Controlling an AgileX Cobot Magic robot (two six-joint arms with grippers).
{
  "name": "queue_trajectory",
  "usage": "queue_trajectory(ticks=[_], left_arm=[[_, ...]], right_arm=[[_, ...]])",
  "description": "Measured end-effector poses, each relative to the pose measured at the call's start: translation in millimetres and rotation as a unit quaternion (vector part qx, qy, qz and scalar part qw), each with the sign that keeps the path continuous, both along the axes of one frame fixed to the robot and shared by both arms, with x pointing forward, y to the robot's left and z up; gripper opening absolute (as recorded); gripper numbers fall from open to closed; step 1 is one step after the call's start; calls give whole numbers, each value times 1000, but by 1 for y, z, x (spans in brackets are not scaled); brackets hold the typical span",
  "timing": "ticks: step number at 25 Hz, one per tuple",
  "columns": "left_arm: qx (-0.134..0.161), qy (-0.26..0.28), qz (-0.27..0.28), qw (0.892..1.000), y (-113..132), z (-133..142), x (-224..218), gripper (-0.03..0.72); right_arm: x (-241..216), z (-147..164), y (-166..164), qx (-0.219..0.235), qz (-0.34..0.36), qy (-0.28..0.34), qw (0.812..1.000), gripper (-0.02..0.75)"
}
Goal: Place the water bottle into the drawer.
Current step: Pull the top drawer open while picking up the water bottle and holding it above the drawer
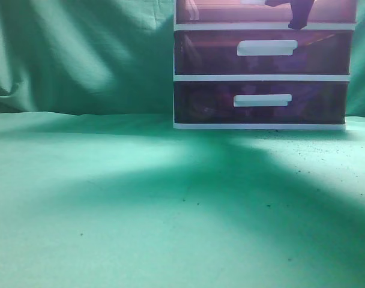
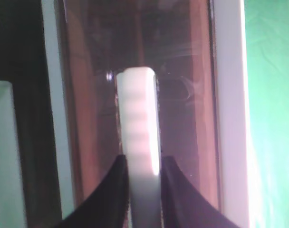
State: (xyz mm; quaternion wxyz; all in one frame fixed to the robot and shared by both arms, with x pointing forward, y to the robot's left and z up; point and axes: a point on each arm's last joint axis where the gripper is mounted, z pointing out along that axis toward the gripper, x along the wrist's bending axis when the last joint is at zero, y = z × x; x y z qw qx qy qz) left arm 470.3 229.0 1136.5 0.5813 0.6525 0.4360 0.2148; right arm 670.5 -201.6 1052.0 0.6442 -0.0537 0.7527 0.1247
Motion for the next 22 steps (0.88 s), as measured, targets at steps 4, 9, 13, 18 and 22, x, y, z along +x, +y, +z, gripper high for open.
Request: queue_trajectory(ticks=[4, 9, 13, 18, 22], left_arm=[[0, 0, 1, 1000, 0, 0, 0, 291], [21, -19, 17, 999, 3, 1, 2, 291], [29, -26, 27, 999, 5, 1, 4, 291], [29, -25, 26, 999, 5, 1, 4, 291], [29, -25, 23, 999, 5, 1, 3, 291]], right_arm=[[-4, 3, -1, -6, 1, 3, 1000, 134], [-34, 3, -1, -25, 13, 14, 1000, 73], [-66, -1, -1, -26, 23, 24, 999, 73], [-104, -4, 4, -22, 42, 31, 998, 73], [-125, -7, 7, -19, 54, 38, 998, 73]])
